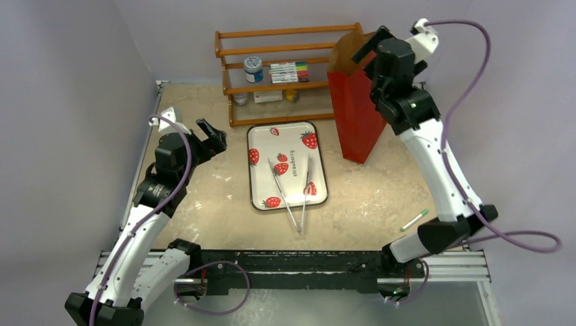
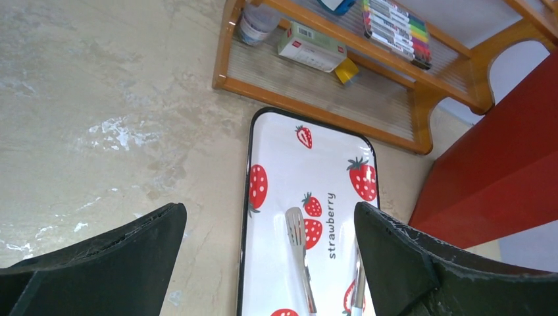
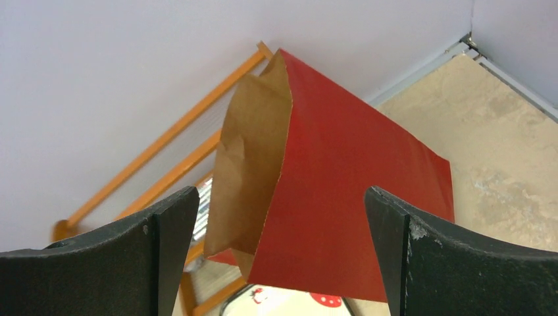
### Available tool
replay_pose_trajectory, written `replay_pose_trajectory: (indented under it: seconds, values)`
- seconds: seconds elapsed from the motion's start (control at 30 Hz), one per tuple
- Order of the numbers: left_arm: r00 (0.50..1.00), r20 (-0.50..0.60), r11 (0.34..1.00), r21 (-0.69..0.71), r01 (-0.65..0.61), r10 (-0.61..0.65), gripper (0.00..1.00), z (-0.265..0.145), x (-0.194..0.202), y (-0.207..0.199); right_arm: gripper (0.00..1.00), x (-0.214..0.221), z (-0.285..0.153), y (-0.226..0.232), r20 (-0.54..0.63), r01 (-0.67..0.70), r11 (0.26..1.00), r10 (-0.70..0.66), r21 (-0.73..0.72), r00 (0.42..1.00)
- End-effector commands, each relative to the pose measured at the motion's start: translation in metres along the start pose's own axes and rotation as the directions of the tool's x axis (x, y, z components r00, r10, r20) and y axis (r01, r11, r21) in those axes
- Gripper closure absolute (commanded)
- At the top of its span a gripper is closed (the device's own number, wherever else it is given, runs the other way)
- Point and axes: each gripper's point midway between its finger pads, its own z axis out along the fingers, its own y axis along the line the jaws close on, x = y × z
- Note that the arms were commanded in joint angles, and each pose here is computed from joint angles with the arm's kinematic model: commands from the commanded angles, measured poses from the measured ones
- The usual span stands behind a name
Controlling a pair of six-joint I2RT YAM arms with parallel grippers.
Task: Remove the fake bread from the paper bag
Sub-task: Move the paper bag to the center of the board.
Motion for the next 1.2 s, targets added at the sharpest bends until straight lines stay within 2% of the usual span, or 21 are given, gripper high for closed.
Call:
replay_pose_trajectory:
  seconds: [0.0,0.23,0.6,0.77,0.83,0.97,1.03,1.1,1.17]
  values:
    - [1.000,0.010,0.998,0.070,0.001,-0.002,0.00,-0.005,-0.017,-0.023,0.03,-0.009,0.004,0.006,0.017,0.037,0.998,-0.038,0.050,0.999]
    - [1.000,0.009,0.996,0.093,0.001,-0.002,0.00,-0.002,-0.017,-0.028,0.03,-0.004,0.023,0.010,-0.001,0.103,0.984,-0.104,0.142,0.995]
    - [1.000,0.009,0.992,0.124,-0.010,0.009,0.00,0.004,-0.023,-0.040,0.03,0.057,0.053,-0.003,-0.169,0.203,0.955,-0.168,0.218,0.971]
    - [1.000,0.001,0.991,0.137,-0.014,0.014,0.00,0.007,-0.021,-0.043,0.12,0.076,0.070,-0.013,-0.235,0.226,0.946,-0.172,0.230,0.957]
    - [1.000,-0.001,0.991,0.135,-0.018,0.018,0.00,0.008,-0.020,-0.042,0.21,0.083,0.072,-0.020,-0.256,0.232,0.942,-0.168,0.241,0.952]
    - [1.000,0.003,0.991,0.134,-0.022,0.022,0.00,0.009,-0.021,-0.042,0.67,0.083,0.067,-0.028,-0.264,0.231,0.942,-0.165,0.243,0.950]
    - [1.000,0.007,0.991,0.135,-0.022,0.021,0.00,0.009,-0.022,-0.043,0.86,0.073,0.057,-0.031,-0.245,0.217,0.948,-0.159,0.232,0.956]
    - [1.000,0.006,0.991,0.136,-0.020,0.019,0.00,0.009,-0.022,-0.043,0.98,0.062,0.047,-0.034,-0.221,0.209,0.954,-0.161,0.214,0.962]
    - [1.000,0.004,0.991,0.134,-0.015,0.014,0.00,0.010,-0.021,-0.043,1.00,0.047,0.036,-0.037,-0.181,0.201,0.960,-0.167,0.192,0.969]
